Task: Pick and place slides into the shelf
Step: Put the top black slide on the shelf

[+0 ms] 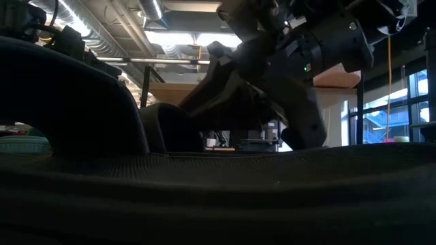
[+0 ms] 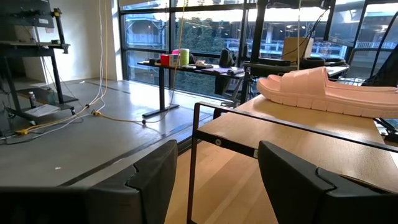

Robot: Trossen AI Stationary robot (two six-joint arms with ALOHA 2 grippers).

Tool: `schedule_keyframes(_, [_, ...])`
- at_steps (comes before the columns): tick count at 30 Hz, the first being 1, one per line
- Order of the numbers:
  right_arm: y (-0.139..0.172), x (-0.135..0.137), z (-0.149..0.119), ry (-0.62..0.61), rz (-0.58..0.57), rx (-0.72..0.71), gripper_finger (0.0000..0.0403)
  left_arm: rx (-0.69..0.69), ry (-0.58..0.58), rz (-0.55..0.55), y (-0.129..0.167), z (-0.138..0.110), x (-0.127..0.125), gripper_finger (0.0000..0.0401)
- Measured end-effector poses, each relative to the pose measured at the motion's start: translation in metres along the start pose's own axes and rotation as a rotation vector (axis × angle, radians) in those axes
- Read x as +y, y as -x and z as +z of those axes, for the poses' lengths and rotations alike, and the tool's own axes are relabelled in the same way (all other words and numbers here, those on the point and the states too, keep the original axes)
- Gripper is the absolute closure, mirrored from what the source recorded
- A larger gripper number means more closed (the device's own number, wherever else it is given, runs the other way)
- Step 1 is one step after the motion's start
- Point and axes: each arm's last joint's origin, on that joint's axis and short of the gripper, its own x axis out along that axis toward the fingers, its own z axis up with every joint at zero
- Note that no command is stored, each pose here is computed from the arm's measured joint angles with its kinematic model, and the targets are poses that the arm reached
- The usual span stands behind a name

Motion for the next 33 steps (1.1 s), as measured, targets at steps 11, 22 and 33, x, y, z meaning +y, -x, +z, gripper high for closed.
schedule_keyframes(11, [0.000,0.000,0.001,0.004,-0.004,-0.004,0.0385,0.000,0.000,0.000,0.000,0.000,0.000,0.0185])
schedule_keyframes(22, [0.016,-0.023,0.027,-0.108,-0.077,-0.051,0.0393,-0.001,0.000,0.000,0.000,0.000,0.000,0.0185])
schedule_keyframes(33, [0.043,-0.084,0.096,-0.252,-0.367,0.265,0.0393,-0.001,0.000,0.000,0.000,0.000,0.000,0.0185])
